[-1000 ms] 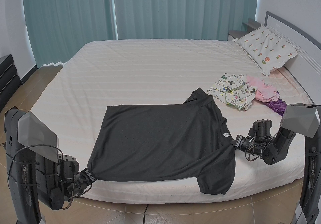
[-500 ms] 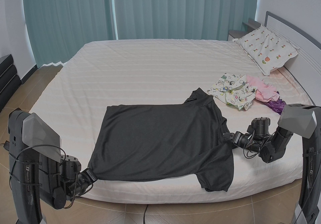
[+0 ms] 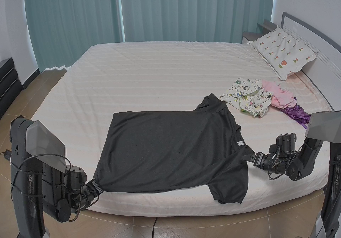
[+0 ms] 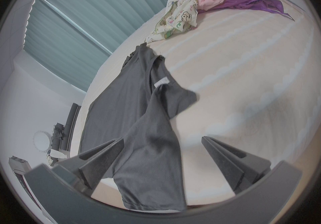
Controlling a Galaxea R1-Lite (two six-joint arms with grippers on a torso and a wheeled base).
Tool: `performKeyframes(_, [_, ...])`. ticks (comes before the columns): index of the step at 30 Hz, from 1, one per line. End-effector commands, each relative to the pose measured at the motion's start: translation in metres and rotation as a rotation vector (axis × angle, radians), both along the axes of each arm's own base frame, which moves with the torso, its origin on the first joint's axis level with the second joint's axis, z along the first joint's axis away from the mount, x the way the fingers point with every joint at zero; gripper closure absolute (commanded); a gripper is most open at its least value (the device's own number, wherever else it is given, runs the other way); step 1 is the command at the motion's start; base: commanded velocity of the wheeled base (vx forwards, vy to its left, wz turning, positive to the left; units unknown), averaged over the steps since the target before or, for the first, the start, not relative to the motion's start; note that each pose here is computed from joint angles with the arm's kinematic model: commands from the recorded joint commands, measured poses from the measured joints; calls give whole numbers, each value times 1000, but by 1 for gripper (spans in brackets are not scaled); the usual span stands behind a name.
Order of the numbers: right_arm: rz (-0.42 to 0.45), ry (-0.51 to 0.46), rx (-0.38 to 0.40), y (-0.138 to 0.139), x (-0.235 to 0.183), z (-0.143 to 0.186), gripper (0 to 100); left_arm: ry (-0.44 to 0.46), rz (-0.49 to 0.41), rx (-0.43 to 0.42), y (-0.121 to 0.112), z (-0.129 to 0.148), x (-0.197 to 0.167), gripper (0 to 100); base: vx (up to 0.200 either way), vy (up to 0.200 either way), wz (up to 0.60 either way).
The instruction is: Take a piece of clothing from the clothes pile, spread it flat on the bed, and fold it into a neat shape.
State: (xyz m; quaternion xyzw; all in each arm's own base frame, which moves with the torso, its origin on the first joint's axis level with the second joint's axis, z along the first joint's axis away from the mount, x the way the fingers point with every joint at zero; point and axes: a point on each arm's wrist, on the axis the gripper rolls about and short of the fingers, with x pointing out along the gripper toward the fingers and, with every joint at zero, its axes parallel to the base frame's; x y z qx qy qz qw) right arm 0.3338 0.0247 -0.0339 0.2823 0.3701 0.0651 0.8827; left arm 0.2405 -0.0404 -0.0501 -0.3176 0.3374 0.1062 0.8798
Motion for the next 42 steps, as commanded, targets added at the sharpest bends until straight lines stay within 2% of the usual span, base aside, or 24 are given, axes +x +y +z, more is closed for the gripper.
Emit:
performKeyframes(1, [47, 35, -8, 16, -3, -10, 0, -20, 1, -3, 0, 2, 1, 100, 0, 0, 0])
performKeyframes(6, [59, 46, -15, 21, 3, -20, 0, -27, 3, -5, 0, 4, 2, 100, 0, 0, 0])
performKeyframes(8, [93, 58, -46, 24, 4, -26, 0, -29, 3, -5, 0, 4, 2, 100, 0, 0, 0])
performKeyframes(9, [103, 56, -59, 24, 5, -27, 100, -29, 3, -5, 0, 4, 2, 100, 0, 0, 0])
performKeyframes(12, [91, 65, -89, 25, 11, -27, 100, -29, 6, -5, 1, 4, 2, 100, 0, 0, 0])
performKeyframes(19, [33, -36, -115, 23, 37, -12, 100, -27, 8, -5, 1, 3, 3, 100, 0, 0, 0])
performKeyframes(29, [80, -106, -169, 24, 47, -3, 100, -20, 7, -5, 1, 2, 2, 100, 0, 0, 0])
performKeyframes(30, [84, -101, -171, 25, 46, -5, 0, -20, 7, -5, 1, 2, 2, 100, 0, 0, 0])
performKeyframes(35, [75, -81, -160, 23, 42, -7, 0, -24, 8, -7, 1, 1, 3, 100, 0, 0, 0])
performKeyframes(38, [12, -65, -129, 8, 35, 2, 0, -20, 8, -6, 1, 0, 3, 100, 0, 0, 0])
performKeyframes(42, [-29, -25, -88, 2, 22, 6, 0, -20, 8, -6, 1, 0, 3, 100, 0, 0, 0])
